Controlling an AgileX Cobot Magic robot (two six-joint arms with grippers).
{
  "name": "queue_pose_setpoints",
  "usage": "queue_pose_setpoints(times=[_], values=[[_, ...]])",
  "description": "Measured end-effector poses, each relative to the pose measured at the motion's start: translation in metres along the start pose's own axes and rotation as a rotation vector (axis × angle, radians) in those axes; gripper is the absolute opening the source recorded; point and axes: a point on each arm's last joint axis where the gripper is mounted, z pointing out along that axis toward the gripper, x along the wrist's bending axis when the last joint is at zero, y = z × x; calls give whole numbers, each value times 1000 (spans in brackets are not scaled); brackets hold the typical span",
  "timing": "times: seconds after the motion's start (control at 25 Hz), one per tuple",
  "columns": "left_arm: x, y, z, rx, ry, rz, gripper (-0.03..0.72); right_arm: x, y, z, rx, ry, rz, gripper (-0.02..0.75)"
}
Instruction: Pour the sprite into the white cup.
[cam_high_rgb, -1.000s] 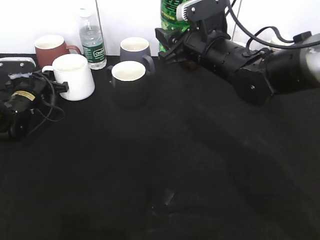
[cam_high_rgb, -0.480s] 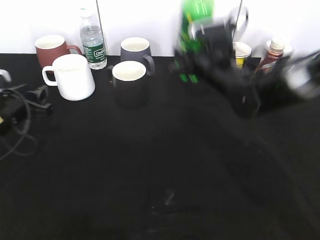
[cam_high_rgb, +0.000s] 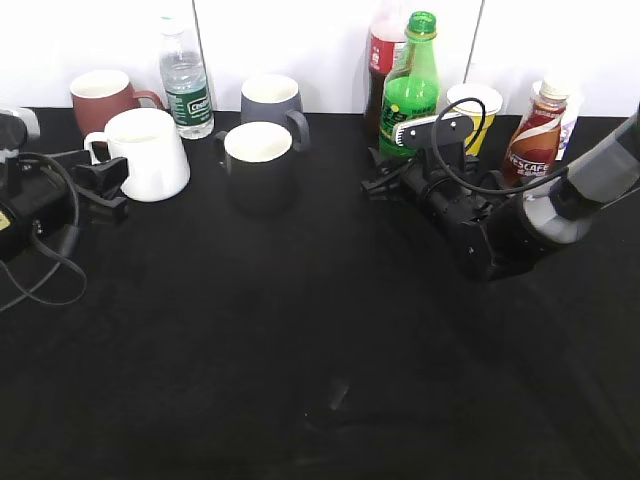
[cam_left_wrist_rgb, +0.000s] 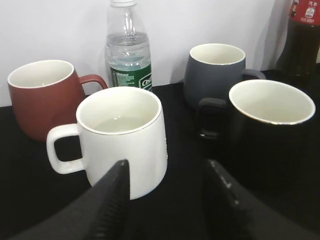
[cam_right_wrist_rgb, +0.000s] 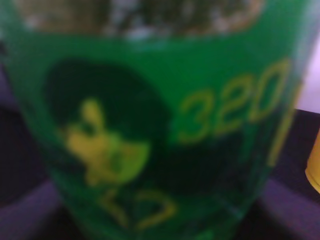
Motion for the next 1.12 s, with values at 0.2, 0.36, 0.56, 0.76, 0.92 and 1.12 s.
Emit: queue_pose_setpoints(times=[0.2, 0.36, 0.56, 0.76, 0.92, 1.12], values=[[0, -6, 0, 67, 0, -6, 374, -1, 9, -12, 80, 7, 6, 651], [-2, -16, -3, 220, -6, -116, 384, -2, 41, -30, 278, 33, 15, 649], [-12, -2, -3, 769, 50, -79, 426, 1, 86, -76, 850, 104, 52, 620], [-15, 16, -39, 1351, 44, 14, 428, 0, 134, -137, 1226, 134, 95, 597], [-20, 83, -106, 1212, 5, -52, 430, -10, 208, -192, 1116, 126, 77, 594], [-16, 147, -246, 676, 6, -39, 538, -30, 268, -295, 829, 65, 26, 593]])
